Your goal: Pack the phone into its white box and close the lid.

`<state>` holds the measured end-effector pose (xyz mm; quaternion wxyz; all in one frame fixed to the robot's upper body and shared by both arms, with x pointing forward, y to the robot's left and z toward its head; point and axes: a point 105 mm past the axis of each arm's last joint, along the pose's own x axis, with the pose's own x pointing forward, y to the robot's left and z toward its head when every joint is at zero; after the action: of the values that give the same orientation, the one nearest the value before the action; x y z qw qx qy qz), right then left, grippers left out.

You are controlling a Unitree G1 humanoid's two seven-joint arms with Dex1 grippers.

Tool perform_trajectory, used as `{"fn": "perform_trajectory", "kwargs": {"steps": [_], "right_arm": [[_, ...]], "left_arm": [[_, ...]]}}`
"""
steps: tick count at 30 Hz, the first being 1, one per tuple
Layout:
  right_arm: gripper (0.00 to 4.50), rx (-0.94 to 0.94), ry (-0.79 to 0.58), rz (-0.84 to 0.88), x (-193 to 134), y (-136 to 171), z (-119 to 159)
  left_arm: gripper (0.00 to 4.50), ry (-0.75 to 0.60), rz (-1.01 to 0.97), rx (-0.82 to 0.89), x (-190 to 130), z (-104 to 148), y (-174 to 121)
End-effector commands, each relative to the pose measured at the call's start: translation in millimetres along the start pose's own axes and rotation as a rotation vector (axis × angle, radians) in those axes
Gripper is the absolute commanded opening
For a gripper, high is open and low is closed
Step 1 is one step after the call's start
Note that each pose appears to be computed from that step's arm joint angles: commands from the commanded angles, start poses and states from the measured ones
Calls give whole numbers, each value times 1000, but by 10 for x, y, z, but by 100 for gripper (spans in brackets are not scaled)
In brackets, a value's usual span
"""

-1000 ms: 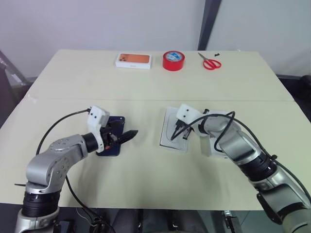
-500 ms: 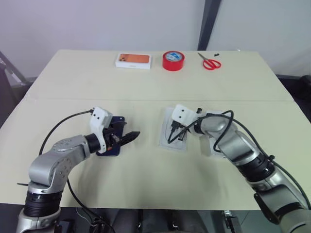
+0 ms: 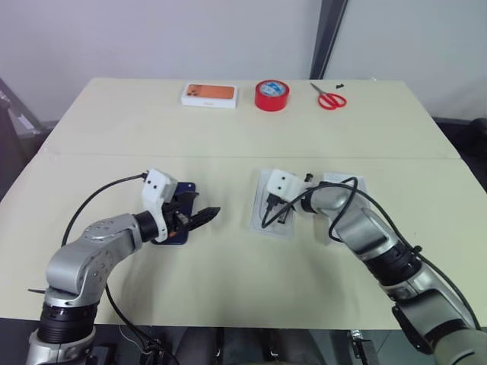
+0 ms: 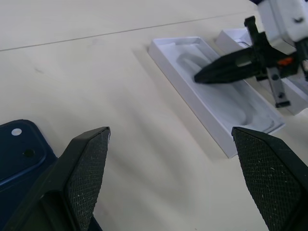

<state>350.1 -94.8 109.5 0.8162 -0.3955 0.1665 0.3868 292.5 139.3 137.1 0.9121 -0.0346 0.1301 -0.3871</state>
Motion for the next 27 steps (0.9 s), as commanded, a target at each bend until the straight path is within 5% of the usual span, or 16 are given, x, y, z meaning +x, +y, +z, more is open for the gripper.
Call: {"fn": "perform_trajectory", "kwargs": {"steps": [1,9,17,20,26,27], "right_arm": [[4,-23,-17,50,-69,97,47],[4,23,-77,-69,-108,-194,213],[4,26,-252,67,-373,-98,330],[92,73,-295,234,-563,111,292],[395,58,-268,347,-686,488,149],[395,58,-255,352,-679,530,117]], "left_arm": [[425,-29,-26,28,6,83,-78],[425,-31,-33,33,14,102,-79],[425,-20,-42,152,-134,126,-42],[425,-10,-94,218,-198,107,-89],[425,31,-177,284,-280,2,-176],[425,39,-190,294,-290,-18,-192]]}}
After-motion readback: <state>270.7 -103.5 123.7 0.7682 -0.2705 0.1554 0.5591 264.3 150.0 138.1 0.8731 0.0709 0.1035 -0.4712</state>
